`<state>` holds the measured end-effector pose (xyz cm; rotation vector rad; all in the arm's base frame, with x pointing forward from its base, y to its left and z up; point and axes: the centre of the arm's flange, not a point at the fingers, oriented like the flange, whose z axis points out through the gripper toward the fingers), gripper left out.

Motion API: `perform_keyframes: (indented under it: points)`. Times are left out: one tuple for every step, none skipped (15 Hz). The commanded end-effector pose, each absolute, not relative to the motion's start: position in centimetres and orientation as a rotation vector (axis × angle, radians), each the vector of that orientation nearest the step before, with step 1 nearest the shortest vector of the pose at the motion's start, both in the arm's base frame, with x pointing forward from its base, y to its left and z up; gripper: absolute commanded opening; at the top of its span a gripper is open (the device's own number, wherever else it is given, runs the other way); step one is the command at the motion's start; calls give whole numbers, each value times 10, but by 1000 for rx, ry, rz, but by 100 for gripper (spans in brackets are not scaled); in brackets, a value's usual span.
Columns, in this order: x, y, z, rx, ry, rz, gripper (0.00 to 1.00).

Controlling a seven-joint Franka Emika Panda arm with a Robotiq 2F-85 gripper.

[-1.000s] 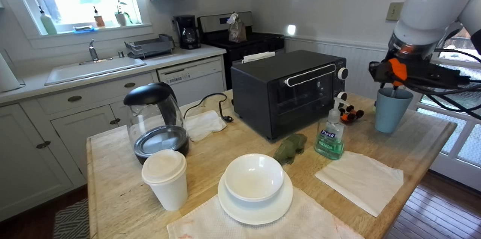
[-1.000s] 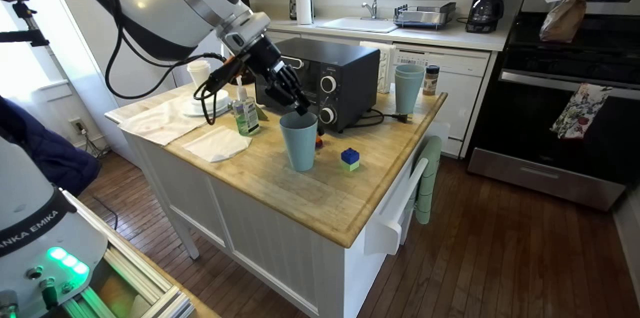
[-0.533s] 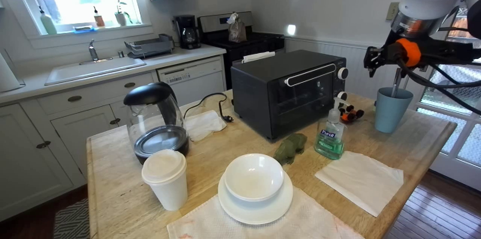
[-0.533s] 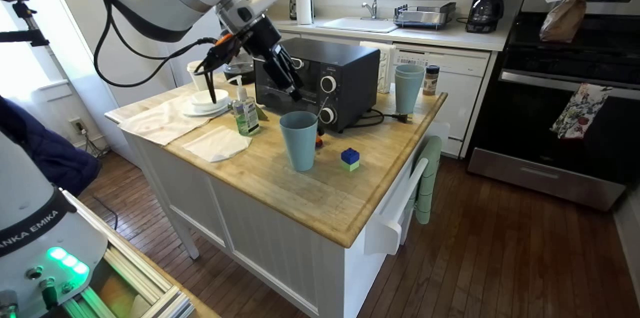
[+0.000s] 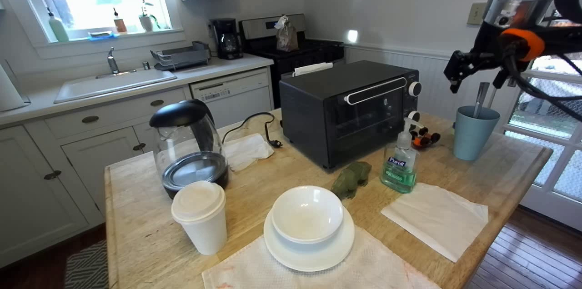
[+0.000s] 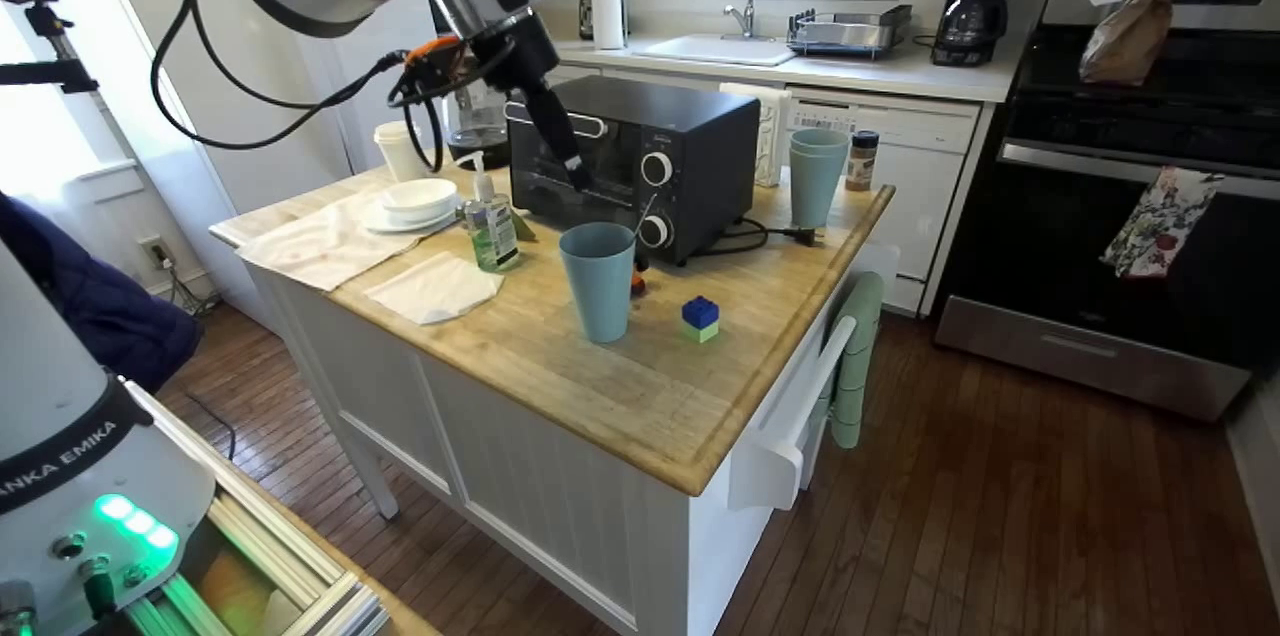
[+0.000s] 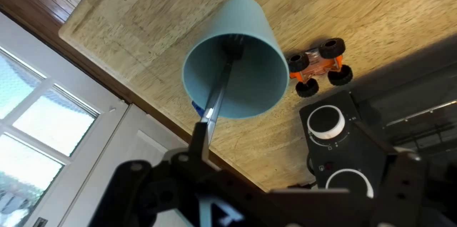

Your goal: Put the fork into the cup

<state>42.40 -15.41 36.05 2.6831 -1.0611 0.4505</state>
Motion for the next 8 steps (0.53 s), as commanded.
perform_keyframes:
  points:
    - [417, -181, 422, 2731, -982, 391, 100]
    - [415, -186, 430, 2737, -971, 381, 100]
    - [413, -192, 439, 2741, -963, 373, 100]
    - [412, -198, 446, 2743, -959, 371, 100]
    - [410, -202, 451, 2748, -957, 364, 100]
    - [411, -205, 456, 2749, -954, 359, 100]
    - [409, -208, 460, 2757, -948, 350, 100]
    - [408, -211, 463, 2760, -942, 351, 100]
